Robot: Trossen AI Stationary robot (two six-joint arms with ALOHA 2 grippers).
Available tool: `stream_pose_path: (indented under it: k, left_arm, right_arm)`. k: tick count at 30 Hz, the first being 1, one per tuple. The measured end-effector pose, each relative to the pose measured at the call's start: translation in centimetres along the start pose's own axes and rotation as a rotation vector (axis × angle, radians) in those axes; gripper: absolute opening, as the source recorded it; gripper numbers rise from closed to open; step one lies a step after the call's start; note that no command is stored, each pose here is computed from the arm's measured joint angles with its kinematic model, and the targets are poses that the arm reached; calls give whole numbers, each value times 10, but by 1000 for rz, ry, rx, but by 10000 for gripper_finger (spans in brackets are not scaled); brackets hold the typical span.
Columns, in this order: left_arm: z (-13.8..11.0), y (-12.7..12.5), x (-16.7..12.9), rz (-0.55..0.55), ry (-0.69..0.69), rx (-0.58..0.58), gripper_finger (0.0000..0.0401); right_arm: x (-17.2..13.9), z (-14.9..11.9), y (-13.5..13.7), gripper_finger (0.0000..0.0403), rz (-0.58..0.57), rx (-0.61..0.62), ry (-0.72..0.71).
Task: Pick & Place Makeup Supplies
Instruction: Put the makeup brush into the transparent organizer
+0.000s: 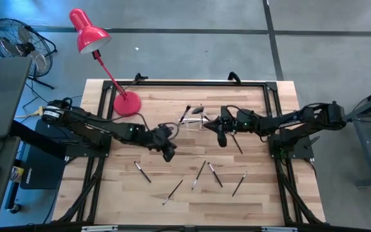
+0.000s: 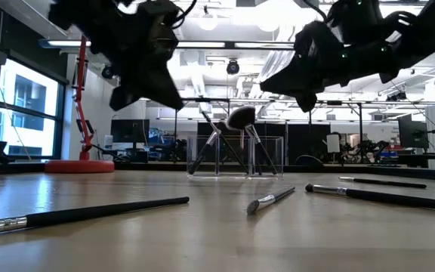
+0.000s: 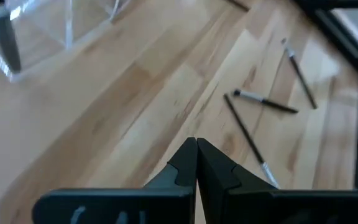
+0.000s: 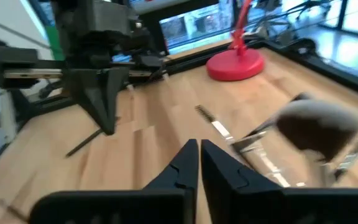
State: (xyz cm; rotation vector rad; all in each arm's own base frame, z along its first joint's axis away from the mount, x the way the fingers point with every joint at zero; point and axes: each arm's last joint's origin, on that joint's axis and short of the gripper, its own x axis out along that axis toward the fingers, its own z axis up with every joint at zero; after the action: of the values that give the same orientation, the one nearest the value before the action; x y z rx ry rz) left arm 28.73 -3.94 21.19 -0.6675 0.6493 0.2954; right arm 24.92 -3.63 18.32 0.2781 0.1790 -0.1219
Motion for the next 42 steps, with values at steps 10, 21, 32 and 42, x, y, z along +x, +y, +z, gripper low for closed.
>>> stream_pose_path:
  k: [10, 21, 32, 42]
  left_arm:
    - [-45, -28, -13, 0, 77, 15, 0]
    - [-98, -63, -41, -57, 28, -86, 0]
    - [-118, -73, -55, -92, -14, -133, 0]
    - [-118, -73, -54, -93, -2, -124, 0]
  right_arm:
    - [11, 1, 48, 1, -34, 11, 189]
    - [37, 35, 129, 1, -46, -298, 580]
    - [82, -3, 187, 2, 181, -739, 947]
    - [97, -28, 194, 53, 285, -923, 1032]
